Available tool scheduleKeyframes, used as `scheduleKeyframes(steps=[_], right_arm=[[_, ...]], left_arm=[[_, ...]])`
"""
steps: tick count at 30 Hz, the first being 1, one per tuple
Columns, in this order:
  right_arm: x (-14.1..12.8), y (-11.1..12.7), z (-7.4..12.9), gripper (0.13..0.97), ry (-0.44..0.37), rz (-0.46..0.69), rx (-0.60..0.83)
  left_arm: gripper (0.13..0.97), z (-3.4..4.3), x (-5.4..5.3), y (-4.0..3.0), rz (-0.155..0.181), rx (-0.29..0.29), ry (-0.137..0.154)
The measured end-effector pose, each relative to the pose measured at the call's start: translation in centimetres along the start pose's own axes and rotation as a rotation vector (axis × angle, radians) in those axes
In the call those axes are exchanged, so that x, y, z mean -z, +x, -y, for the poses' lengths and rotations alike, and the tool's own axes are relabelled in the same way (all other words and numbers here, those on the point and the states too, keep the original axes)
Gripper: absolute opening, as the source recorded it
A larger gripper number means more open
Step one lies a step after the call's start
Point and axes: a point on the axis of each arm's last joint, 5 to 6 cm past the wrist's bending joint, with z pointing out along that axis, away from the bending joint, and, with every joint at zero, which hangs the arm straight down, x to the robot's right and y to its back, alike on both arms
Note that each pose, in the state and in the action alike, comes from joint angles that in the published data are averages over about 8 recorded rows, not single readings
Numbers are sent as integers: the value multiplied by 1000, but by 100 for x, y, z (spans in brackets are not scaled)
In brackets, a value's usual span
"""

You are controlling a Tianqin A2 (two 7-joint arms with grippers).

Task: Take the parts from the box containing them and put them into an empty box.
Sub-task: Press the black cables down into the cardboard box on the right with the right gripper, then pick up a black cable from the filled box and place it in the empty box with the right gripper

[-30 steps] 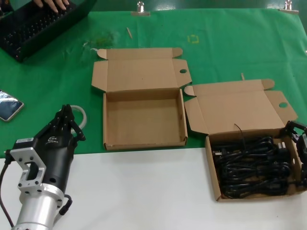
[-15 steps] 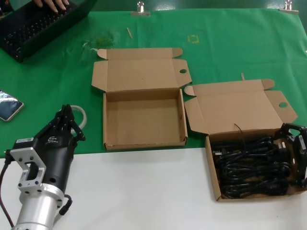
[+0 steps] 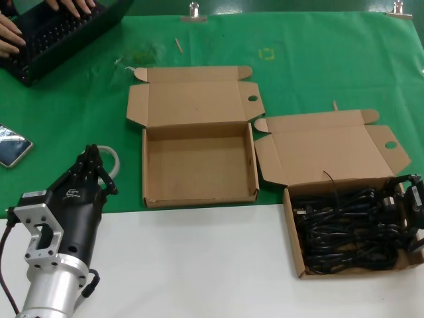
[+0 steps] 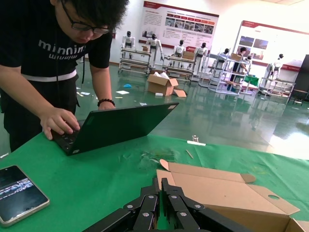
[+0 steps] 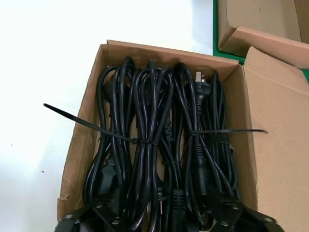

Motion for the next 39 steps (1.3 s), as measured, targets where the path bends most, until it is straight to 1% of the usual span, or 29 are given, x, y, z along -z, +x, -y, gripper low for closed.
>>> scheduleKeyframes(steps=[1, 2, 10, 14, 22, 23, 31, 39], right_arm=[[1, 1, 1, 685, 0, 0, 0], [2, 2, 2, 685, 0, 0, 0], [23, 31, 3, 469, 0, -7, -4], [33, 44, -2, 469, -3, -9, -5], [50, 57, -1, 294, -4, -8, -6], [53, 58, 0, 294, -4, -7, -6], [83, 63, 3, 200, -6, 2, -8], [154, 76, 42, 176, 1, 13, -7]], left_arm=[[156, 0, 0, 0, 0, 0, 0], [156, 0, 0, 0, 0, 0, 0], [156, 0, 0, 0, 0, 0, 0], [156, 0, 0, 0, 0, 0, 0], [156, 0, 0, 0, 0, 0, 0], [156, 0, 0, 0, 0, 0, 0], [156, 0, 0, 0, 0, 0, 0], [156, 0, 0, 0, 0, 0, 0]])
